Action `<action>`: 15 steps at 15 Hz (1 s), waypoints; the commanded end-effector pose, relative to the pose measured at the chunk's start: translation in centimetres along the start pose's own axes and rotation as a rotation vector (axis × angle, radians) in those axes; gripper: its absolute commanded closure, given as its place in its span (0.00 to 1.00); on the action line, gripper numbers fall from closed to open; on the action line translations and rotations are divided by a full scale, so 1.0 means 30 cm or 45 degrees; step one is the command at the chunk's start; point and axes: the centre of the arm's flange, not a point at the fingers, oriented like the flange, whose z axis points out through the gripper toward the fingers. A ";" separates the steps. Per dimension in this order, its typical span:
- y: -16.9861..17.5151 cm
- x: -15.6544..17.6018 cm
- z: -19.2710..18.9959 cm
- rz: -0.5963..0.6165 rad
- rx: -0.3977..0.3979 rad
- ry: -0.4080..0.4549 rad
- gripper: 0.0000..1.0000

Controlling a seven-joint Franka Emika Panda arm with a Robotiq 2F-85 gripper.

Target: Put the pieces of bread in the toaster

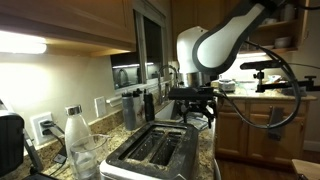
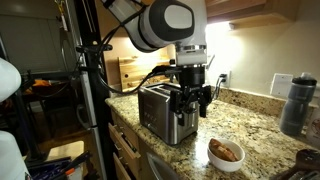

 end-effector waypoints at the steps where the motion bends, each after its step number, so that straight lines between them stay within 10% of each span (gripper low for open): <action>1: -0.033 0.011 0.033 0.041 0.019 0.015 0.00; 15: -0.110 0.058 0.174 0.073 0.010 0.004 0.00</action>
